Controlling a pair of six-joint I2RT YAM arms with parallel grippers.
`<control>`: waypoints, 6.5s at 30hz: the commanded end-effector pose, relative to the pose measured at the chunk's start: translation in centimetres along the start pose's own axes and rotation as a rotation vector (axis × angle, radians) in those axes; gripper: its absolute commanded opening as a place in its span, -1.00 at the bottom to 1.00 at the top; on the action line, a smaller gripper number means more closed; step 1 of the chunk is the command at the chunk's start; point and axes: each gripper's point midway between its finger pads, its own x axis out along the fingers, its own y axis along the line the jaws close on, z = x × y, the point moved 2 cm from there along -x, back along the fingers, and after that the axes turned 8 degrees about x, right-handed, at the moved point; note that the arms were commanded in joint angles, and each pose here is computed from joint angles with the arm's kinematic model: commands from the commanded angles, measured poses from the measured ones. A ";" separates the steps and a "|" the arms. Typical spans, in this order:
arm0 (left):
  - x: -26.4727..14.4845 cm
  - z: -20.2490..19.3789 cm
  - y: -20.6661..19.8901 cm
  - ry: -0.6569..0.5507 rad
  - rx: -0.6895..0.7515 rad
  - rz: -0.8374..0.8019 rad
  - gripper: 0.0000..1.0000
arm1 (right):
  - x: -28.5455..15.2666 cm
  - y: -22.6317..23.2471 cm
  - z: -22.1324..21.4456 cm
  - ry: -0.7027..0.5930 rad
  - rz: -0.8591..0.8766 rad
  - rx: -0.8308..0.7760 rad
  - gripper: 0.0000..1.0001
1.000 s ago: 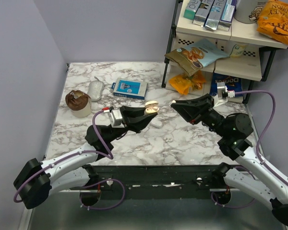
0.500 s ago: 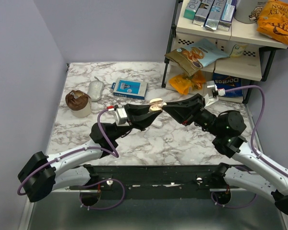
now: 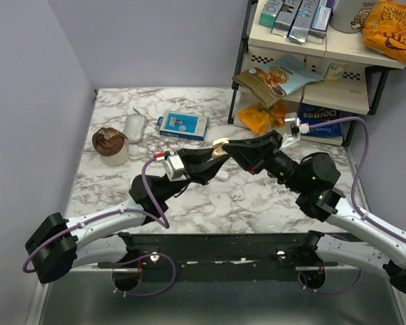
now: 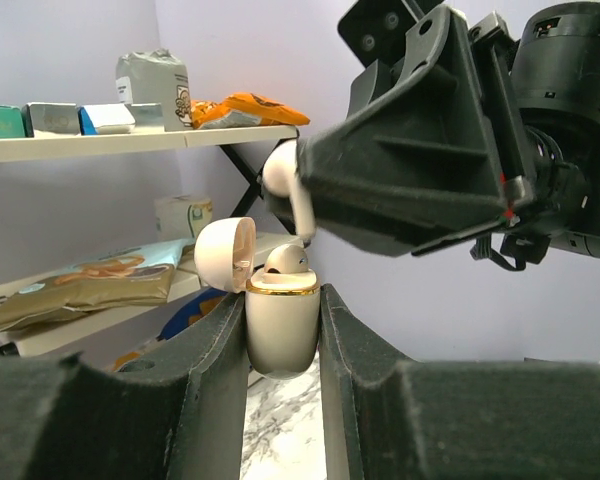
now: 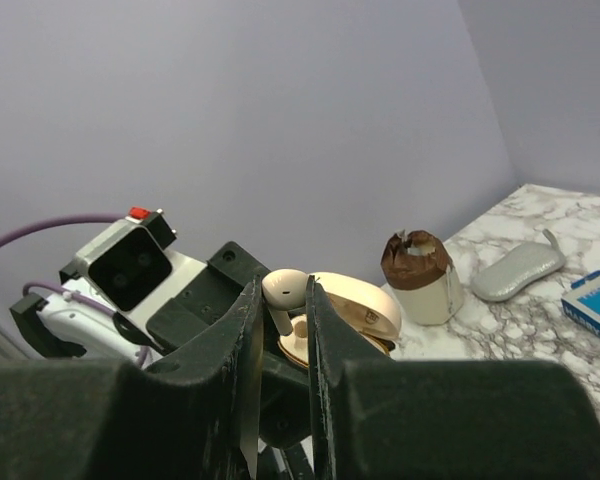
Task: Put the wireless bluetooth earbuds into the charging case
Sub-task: Place the earbud in the charging case, then close the charging case, then place the charging case at the center of the board.
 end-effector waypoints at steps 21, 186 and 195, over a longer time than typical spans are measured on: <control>0.7 1.7 0.5 -0.054 0.029 0.042 -1.00 | 1.1 -1.4 -1.3 0.034 -0.128 -0.045 -0.99; -4.8 -7.6 1.5 0.410 -0.193 0.210 -1.00 | -5.7 -7.1 -0.5 0.322 -0.640 -0.316 0.06; -9.6 -17.9 6.3 0.713 -0.635 0.579 -1.00 | -7.9 -11.2 -4.7 0.380 -0.766 -0.301 0.07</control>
